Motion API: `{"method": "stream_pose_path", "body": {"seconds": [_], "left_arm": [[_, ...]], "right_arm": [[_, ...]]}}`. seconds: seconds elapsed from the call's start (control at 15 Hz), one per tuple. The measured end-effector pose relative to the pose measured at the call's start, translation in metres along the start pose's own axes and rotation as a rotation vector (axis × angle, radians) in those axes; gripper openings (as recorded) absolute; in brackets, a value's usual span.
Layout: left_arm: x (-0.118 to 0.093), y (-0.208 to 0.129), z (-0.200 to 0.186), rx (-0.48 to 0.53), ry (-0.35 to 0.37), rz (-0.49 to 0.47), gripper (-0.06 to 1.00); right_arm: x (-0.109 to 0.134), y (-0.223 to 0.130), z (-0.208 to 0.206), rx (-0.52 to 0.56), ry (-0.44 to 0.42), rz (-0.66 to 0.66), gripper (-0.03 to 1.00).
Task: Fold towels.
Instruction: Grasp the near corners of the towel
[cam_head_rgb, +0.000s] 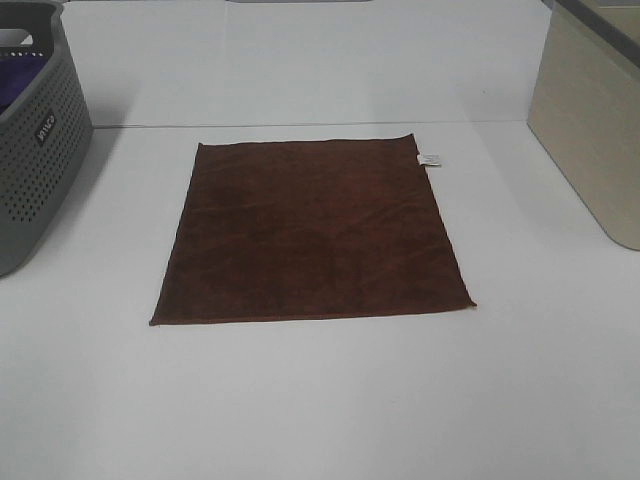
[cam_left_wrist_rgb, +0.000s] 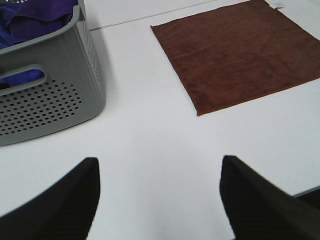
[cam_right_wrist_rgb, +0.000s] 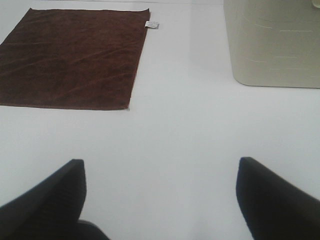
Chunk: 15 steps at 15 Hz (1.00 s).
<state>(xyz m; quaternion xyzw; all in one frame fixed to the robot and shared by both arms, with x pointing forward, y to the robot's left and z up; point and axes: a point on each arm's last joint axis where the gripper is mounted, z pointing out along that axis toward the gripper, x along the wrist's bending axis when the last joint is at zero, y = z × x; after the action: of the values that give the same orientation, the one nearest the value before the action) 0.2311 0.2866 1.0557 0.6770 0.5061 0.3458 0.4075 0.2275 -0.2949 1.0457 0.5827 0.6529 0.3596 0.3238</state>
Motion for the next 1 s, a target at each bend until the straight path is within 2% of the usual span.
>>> {"method": "stream_pose_path", "body": {"seconds": [1.0], "left_arm": [[0.0, 0.0, 0.0, 0.0, 0.0, 0.0, 0.65]], "right_arm": [[0.0, 0.0, 0.0, 0.0, 0.0, 0.0, 0.78]]}}
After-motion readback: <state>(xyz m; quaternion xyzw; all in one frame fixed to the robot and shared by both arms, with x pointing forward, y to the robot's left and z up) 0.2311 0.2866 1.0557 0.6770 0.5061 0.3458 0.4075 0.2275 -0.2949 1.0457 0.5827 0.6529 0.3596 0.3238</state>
